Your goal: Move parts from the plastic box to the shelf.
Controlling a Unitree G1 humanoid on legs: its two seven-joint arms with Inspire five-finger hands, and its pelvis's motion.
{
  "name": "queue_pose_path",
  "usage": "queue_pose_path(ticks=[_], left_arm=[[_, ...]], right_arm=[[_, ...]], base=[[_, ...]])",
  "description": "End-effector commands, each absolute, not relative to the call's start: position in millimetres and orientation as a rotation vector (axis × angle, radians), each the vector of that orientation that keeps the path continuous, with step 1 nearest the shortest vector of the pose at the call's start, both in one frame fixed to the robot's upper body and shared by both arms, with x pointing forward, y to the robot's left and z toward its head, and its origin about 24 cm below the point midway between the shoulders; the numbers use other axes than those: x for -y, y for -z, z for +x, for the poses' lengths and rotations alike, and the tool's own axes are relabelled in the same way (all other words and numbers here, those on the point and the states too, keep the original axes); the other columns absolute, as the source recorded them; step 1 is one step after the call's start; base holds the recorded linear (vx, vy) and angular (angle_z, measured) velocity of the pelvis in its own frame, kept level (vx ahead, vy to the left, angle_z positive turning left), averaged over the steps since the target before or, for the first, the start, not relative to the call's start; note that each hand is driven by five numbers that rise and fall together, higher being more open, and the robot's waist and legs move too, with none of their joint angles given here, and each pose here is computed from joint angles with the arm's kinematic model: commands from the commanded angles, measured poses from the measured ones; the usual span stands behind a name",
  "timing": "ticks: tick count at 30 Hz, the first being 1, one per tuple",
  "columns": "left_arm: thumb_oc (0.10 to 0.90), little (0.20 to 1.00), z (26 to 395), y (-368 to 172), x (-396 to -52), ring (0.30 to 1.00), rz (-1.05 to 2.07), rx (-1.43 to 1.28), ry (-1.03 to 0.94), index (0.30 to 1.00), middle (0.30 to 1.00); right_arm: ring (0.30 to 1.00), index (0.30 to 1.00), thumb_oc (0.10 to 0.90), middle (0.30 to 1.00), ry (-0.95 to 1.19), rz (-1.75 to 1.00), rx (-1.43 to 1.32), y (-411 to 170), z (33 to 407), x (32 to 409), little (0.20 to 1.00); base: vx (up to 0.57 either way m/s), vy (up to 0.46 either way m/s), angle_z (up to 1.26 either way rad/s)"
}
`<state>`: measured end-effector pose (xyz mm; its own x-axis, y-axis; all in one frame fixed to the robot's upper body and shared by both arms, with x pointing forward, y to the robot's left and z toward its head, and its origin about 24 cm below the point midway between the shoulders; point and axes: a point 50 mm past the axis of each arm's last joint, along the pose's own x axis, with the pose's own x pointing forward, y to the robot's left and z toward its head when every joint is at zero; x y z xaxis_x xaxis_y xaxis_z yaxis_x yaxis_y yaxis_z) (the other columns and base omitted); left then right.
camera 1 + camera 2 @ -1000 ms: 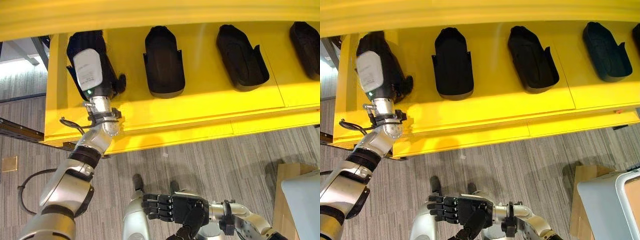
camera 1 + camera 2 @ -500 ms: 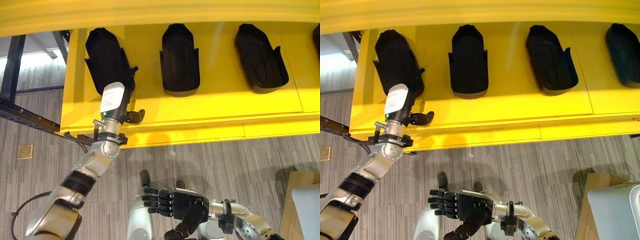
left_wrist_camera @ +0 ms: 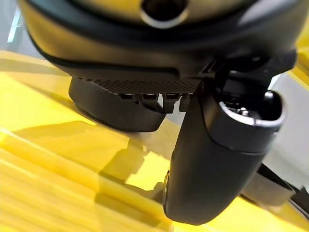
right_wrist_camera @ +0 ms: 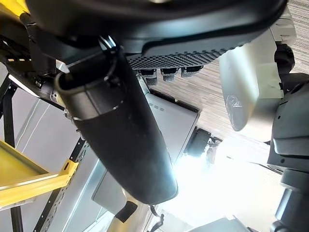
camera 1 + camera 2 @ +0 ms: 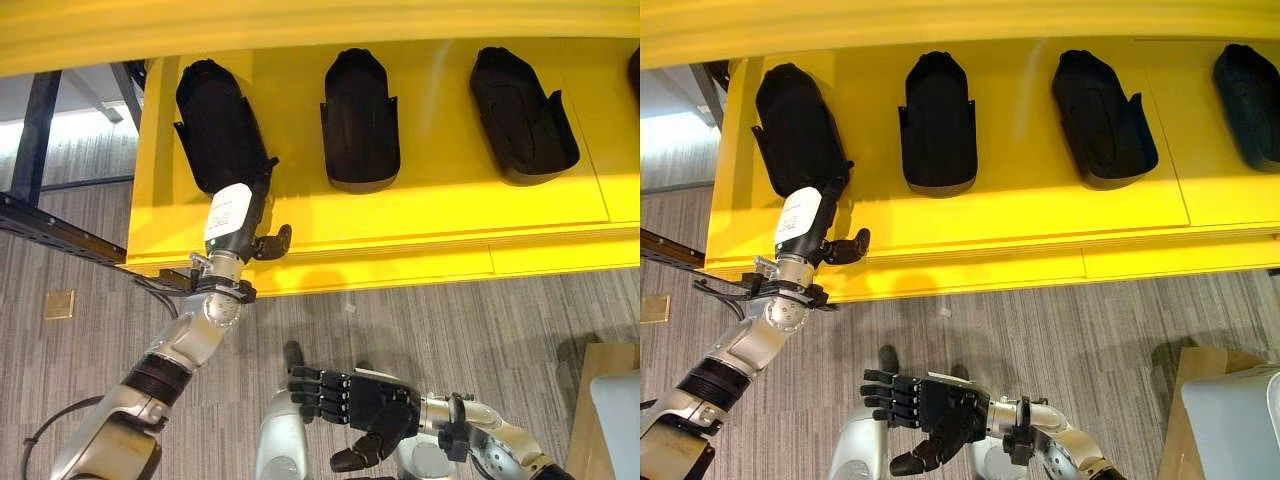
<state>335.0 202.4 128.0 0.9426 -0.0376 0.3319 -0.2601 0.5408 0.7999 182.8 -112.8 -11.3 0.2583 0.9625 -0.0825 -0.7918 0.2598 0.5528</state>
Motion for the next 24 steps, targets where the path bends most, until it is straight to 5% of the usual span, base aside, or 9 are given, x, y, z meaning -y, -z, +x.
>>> queue_pose_path(ticks=[1,24], left_arm=[[0.900,1.000,344.3,-137.7,-221.8,1.000,0.938,0.262,-0.245,1.000,1.000],[0.900,1.000,346.2,-102.9,-256.3,1.000,0.891,-0.129,-0.341,1.000,1.000]], right_arm=[[1.000,1.000,0.900,1.000,-1.352,0.552,-0.325,-8.8,178.1,88.3,1.000],[1.000,1.000,0.900,1.000,-1.353,0.517,-0.370,-14.1,181.8,94.1,1.000]], base=[[0.00,0.000,0.00],[0.00,0.008,-0.01]])
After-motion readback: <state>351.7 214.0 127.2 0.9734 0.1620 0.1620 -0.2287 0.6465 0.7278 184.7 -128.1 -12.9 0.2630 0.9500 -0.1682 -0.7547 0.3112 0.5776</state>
